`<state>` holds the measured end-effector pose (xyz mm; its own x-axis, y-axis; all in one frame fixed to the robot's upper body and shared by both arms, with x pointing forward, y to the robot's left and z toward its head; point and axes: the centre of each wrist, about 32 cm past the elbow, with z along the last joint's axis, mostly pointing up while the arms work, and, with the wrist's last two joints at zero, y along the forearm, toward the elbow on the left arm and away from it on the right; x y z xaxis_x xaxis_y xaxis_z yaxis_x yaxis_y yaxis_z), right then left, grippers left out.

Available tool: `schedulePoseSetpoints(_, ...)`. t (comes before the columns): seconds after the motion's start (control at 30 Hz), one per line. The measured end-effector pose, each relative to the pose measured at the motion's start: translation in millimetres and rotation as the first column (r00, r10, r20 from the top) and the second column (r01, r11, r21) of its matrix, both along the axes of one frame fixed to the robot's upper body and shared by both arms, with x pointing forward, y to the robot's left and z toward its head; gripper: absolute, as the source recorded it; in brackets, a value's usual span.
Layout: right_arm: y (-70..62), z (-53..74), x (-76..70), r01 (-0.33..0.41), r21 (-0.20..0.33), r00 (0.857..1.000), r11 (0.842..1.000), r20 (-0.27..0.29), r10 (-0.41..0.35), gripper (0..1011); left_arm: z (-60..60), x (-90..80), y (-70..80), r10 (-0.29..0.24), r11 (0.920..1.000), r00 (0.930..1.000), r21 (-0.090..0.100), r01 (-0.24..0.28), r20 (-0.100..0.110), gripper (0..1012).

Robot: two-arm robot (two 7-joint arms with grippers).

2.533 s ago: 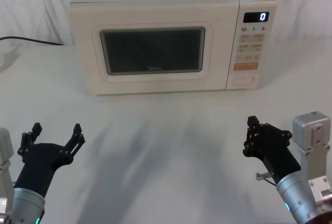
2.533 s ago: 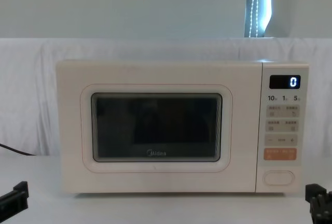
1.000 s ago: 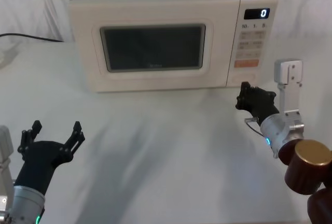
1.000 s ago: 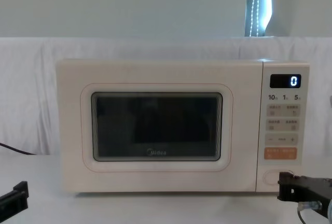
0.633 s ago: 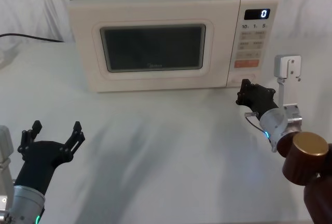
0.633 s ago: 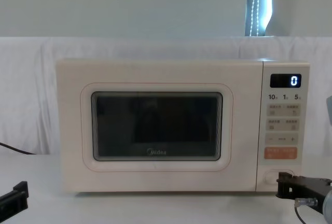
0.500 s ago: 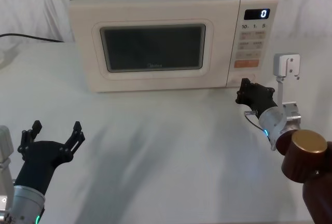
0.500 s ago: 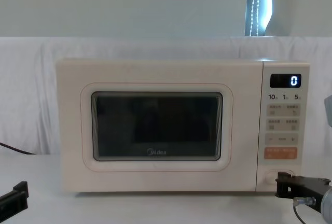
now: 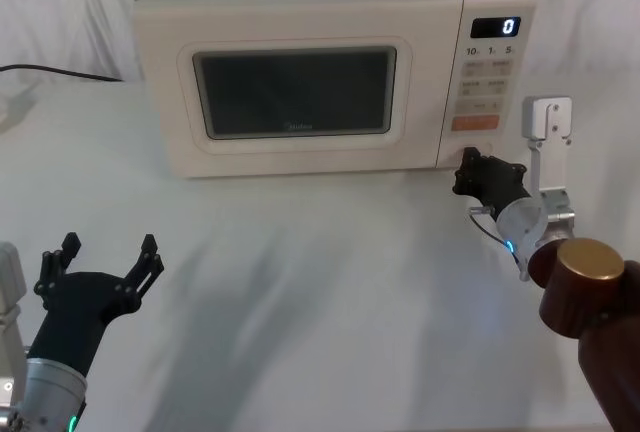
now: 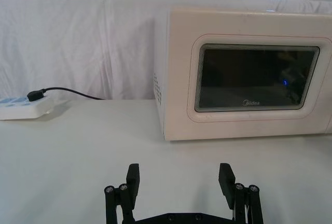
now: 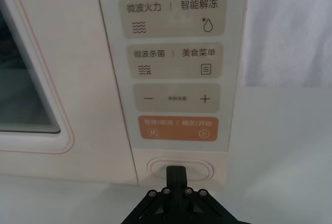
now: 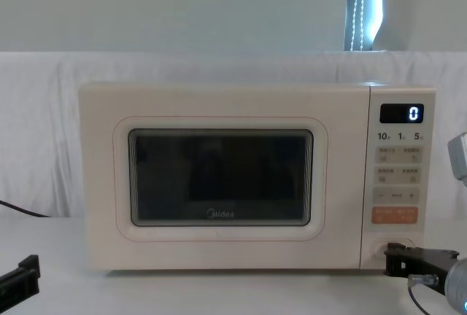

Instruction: Press the button to open the microwave door with one hand; close the microwave door with the other hand.

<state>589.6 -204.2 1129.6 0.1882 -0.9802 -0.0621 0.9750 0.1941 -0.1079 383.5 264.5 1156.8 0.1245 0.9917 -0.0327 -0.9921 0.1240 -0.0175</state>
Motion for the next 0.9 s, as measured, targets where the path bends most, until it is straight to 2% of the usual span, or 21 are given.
schedulePoseSetpoints(0.33, -4.1, 1.5, 6.1, 0.008, -0.010, 1.000, 1.000, -0.001, -0.008, 0, 0.0, 0.0, 0.0, 0.000, 1.0000, 1.0000, 0.000, 0.000, 0.000, 1001)
schedulePoseSetpoints(0.9, -8.0, 1.1, 8.5, 0.023, -0.012, 1.000, 1.000, -0.008, -0.023, 0, 0.0, 0.0, 0.0, 0.000, 1.0000, 1.0000, 0.000, 0.000, 0.000, 1001)
